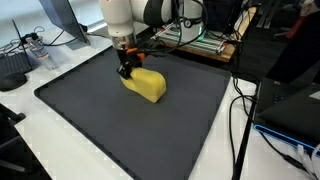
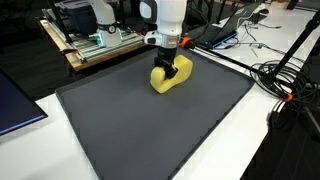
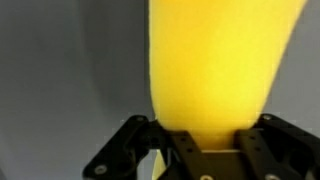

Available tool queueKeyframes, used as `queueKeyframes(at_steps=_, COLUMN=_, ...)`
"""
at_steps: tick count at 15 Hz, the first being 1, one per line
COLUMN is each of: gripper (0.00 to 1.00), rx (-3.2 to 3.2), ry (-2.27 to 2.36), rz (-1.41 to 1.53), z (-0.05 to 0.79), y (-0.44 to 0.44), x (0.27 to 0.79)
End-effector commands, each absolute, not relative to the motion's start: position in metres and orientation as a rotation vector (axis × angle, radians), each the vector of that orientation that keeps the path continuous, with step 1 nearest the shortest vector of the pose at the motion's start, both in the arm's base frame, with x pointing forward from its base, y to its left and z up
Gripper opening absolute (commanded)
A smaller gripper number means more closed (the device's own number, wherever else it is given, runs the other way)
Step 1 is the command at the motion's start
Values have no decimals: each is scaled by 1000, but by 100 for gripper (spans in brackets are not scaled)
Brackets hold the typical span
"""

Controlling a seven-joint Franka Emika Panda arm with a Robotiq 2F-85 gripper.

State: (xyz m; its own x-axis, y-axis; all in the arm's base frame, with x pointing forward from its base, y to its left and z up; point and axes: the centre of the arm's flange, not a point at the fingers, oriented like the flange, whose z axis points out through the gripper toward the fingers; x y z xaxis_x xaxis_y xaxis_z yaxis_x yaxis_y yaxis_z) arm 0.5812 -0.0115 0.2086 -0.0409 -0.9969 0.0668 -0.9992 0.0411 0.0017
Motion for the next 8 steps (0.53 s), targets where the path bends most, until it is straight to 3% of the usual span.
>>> queueKeyframes(at_steps=1, gripper=4, rx=2123, ry=-2235, rz=102, z=211, y=-8, x=585)
queueKeyframes(at_steps=8, gripper=4, rx=2124, ry=-2232, rz=101, z=212, y=-8, x=584)
